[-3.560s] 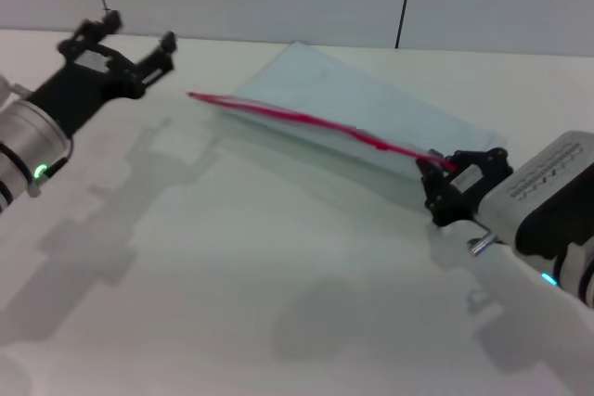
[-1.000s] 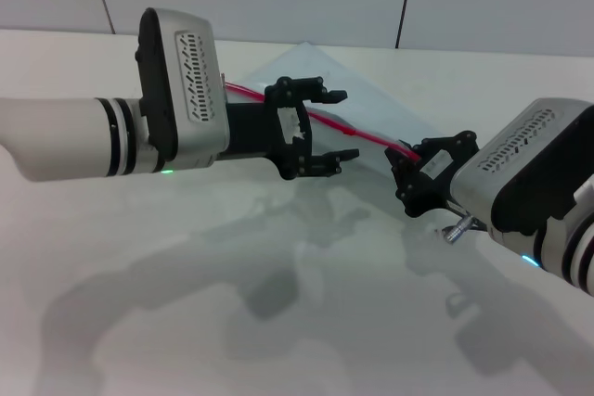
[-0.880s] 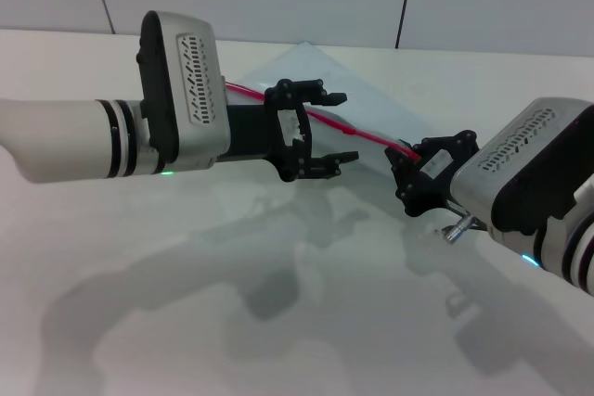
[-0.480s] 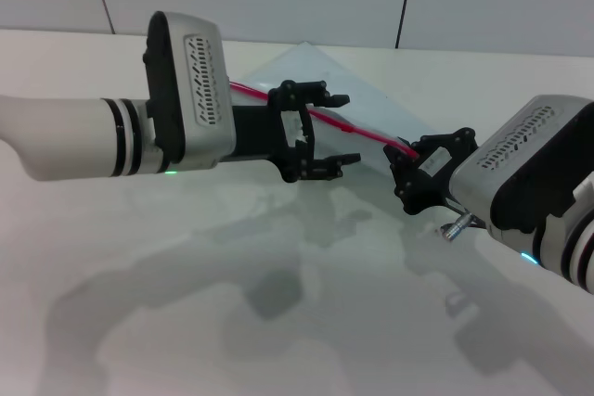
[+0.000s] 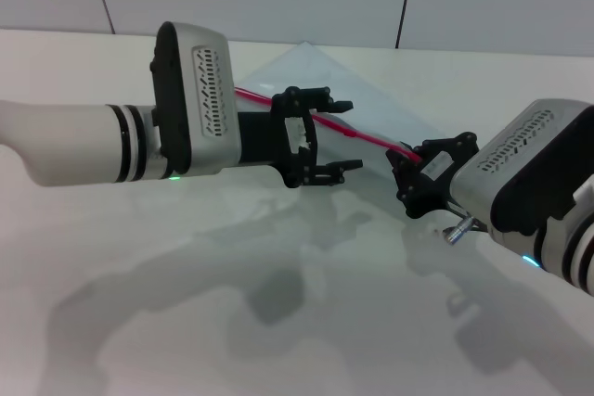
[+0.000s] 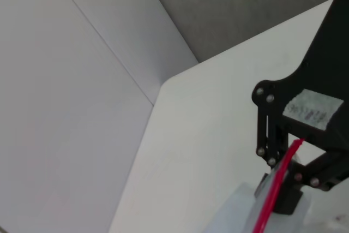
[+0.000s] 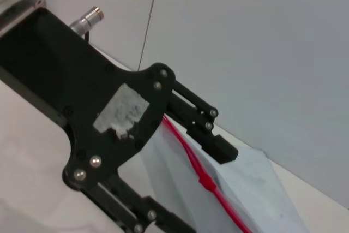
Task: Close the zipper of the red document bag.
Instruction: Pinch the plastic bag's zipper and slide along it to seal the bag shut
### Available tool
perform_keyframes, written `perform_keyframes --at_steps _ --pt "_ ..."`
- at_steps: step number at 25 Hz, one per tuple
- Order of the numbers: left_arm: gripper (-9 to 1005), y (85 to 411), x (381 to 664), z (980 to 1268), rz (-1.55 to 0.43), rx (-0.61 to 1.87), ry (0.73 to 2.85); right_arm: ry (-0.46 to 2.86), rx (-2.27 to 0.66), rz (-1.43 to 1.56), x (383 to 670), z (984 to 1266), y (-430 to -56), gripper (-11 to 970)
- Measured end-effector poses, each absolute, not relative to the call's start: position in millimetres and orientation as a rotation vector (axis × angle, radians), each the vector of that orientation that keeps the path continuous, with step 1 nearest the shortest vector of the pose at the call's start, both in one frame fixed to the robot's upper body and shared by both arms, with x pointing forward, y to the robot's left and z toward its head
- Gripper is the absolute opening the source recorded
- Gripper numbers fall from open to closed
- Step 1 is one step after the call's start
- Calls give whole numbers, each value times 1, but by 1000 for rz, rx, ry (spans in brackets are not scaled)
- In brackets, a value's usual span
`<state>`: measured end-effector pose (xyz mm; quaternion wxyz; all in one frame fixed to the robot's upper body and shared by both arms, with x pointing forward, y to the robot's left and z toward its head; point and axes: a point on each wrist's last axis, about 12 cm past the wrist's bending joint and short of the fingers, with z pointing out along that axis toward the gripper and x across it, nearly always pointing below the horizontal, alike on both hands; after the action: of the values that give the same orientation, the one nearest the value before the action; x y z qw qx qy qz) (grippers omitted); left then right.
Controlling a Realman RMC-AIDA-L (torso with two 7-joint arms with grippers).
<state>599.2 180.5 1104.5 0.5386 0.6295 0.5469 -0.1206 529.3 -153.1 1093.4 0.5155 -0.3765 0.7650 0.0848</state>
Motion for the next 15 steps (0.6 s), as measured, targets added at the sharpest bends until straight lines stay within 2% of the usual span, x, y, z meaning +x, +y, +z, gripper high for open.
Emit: perform_keyframes --at_steps 15 --pt "696 189 595 1106 -281 1442 1273 1833 -901 210 530 1099 -152 50"
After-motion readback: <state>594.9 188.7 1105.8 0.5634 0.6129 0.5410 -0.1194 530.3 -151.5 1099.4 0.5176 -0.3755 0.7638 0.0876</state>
